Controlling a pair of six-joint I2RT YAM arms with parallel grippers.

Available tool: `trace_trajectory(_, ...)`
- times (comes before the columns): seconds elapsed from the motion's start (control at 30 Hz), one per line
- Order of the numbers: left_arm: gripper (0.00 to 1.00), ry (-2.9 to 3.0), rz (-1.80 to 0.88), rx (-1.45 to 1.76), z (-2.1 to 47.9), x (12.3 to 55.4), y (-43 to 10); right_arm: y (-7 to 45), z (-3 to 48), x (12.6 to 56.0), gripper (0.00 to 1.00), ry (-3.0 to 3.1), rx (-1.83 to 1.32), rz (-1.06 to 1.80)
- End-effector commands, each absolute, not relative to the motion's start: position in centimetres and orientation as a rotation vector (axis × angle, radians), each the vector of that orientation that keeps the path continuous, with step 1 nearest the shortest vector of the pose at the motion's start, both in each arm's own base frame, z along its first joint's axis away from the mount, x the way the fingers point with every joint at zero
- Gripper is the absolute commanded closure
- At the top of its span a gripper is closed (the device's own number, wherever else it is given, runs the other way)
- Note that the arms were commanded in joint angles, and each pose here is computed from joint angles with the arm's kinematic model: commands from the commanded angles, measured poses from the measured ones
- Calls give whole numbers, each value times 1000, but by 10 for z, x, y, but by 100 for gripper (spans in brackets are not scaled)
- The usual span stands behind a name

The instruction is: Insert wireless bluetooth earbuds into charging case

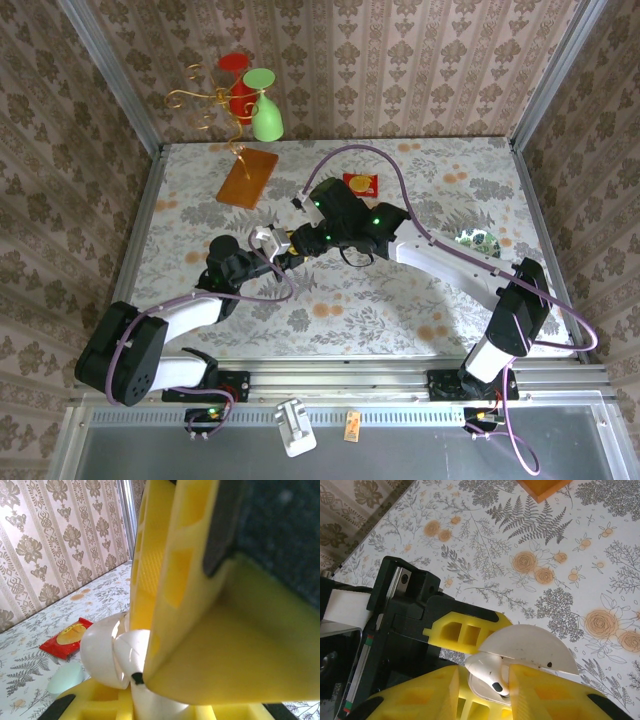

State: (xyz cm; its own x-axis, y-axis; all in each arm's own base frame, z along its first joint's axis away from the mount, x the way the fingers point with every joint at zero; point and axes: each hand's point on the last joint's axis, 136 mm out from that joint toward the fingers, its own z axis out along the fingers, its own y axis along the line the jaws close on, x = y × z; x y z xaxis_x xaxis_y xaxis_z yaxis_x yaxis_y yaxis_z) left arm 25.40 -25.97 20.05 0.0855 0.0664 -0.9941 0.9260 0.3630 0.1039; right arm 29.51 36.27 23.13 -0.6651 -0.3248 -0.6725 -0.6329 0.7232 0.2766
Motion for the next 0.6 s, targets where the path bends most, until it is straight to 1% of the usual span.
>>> trace_trajectory(0.0,91,1268,-823,1031,215,256,-264,366,237,296,66,2307,-735,658)
trace_trajectory(0.17,91,1276,-820,1043,210,254,-264,366,238,300,68,2300,-731,640)
trace_trajectory(0.4,91,1271,-816,1036,213,254,-264,360,230,300,76,2317,-717,603)
trace_trajectory(0.57,91,1262,-818,1014,218,254,-262,355,231,302,78,2297,-688,604)
